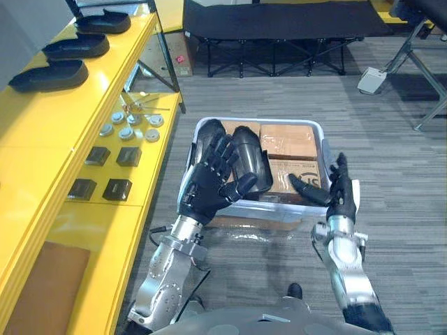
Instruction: Walk over and take three plastic housings, then place them on the shelf
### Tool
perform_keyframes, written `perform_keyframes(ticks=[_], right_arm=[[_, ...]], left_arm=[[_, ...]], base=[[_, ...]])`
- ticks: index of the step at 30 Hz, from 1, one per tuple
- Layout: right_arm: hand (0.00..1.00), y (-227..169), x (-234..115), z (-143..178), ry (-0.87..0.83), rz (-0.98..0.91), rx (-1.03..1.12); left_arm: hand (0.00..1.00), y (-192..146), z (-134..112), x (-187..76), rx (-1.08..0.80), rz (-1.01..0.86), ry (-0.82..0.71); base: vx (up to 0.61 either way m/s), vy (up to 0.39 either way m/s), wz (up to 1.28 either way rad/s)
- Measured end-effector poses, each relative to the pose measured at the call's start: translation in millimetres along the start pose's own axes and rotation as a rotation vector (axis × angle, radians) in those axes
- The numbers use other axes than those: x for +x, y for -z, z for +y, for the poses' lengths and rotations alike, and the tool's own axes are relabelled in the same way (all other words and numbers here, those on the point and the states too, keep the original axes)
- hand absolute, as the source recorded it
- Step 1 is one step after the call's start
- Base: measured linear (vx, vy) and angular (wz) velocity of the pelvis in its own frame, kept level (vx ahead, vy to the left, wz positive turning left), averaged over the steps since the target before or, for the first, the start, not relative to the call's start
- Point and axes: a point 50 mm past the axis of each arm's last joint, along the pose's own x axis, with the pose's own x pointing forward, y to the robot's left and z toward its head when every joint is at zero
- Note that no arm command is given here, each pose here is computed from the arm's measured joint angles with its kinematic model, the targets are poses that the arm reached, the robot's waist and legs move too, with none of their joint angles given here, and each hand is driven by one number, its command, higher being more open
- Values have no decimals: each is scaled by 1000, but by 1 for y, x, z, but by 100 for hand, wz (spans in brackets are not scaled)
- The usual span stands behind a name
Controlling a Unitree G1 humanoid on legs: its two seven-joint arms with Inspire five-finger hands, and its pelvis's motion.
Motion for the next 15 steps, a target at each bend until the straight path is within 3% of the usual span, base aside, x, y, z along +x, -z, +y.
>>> perform_keyframes(ticks=[6,15], right_arm=[[100,-94,77,-20,188,-267,-50],[100,-113,103,-27,174,-270,-115]], left_arm=[[100,-9,-1,11,11,-59,15],[100,-10,2,9,27,-40,61]], base=[[-133,-54,34],[-23,6,13]])
